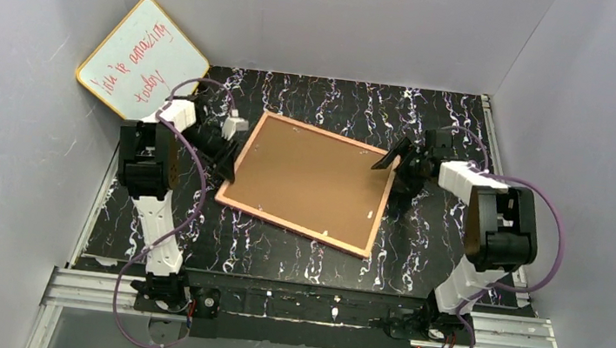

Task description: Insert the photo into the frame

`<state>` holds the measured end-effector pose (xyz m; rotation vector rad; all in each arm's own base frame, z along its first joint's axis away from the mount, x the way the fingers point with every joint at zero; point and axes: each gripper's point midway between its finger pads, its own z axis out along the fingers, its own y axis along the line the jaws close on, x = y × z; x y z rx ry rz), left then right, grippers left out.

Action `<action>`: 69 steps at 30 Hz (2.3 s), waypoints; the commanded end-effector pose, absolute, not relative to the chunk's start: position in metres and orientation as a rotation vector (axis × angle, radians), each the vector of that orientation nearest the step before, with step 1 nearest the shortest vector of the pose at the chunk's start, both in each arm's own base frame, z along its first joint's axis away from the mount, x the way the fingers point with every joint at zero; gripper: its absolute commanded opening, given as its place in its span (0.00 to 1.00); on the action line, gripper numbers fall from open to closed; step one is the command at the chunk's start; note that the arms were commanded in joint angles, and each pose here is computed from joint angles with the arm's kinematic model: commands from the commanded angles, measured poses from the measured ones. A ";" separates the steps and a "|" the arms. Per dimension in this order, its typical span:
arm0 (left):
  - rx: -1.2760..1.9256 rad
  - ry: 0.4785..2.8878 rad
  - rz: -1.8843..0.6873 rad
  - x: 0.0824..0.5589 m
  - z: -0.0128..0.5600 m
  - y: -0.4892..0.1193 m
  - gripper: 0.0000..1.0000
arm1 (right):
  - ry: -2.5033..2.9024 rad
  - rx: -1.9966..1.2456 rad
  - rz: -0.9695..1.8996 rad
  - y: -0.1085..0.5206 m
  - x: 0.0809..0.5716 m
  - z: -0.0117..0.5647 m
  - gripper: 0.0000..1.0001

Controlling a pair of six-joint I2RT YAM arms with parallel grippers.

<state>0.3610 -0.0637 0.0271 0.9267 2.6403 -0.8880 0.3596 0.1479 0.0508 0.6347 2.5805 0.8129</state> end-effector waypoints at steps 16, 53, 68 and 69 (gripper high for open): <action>0.687 2.716 -1.151 0.286 0.058 -0.075 0.45 | 2.279 0.492 0.690 0.135 0.443 0.178 0.89; 0.385 2.851 -1.191 0.286 0.003 -0.091 0.15 | 2.556 -0.212 1.365 0.508 0.310 0.065 0.62; 0.405 2.853 -1.169 0.286 0.003 -0.089 0.15 | 2.565 -0.236 1.470 0.523 0.301 0.061 0.57; 0.403 2.854 -1.170 0.286 0.003 -0.089 0.15 | 2.566 -0.240 1.476 0.524 0.300 0.061 0.57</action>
